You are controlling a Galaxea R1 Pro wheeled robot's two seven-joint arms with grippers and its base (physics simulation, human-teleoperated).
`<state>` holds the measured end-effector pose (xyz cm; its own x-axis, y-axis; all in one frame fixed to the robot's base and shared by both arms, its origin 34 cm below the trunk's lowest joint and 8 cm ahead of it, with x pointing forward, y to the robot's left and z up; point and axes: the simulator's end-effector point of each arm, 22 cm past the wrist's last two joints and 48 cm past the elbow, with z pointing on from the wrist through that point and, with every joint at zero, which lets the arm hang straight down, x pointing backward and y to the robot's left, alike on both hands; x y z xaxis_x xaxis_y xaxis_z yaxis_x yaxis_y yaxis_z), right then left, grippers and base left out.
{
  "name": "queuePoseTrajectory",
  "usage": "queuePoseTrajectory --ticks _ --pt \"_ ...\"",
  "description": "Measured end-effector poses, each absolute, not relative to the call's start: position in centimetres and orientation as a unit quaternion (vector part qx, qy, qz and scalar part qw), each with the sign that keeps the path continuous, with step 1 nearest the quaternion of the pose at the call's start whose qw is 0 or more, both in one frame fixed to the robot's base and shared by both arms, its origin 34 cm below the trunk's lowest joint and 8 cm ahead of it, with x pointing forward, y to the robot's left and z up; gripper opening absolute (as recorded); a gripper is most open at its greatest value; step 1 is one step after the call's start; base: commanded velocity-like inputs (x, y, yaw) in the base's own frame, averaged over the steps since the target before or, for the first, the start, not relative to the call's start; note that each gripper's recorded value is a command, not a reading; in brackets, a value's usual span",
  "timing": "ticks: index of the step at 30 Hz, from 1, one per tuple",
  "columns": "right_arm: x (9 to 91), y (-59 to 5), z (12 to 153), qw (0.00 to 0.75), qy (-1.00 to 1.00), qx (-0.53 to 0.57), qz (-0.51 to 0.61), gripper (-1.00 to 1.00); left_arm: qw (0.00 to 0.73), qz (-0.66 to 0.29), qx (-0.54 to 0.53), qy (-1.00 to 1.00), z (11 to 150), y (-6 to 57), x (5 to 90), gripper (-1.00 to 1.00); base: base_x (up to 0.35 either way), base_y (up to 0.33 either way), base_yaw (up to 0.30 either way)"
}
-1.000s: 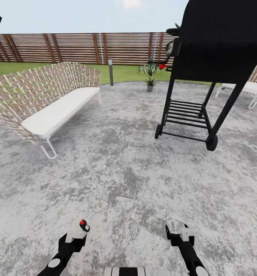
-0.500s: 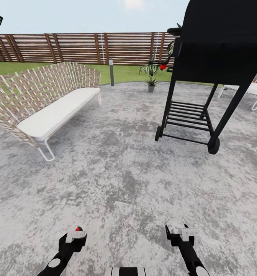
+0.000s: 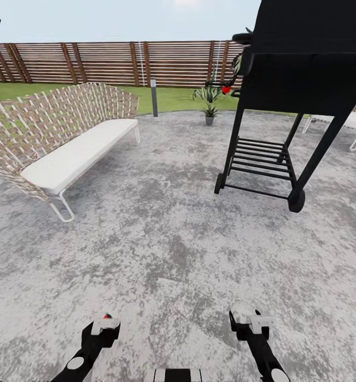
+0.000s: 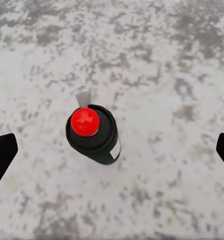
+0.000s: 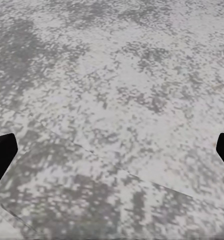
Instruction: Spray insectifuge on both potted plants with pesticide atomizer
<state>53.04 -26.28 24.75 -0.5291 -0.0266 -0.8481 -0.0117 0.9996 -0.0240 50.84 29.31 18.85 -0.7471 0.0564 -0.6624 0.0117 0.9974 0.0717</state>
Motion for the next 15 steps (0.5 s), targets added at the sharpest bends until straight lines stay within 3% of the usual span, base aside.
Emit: queuePoseTrajectory --ticks 15 --pt "51.2 -26.3 21.7 0.456 0.89 -0.011 -0.007 1.0 0.324 0.032 0.019 0.945 16.0 29.4 48.6 1.0 0.0 0.0 0.0"
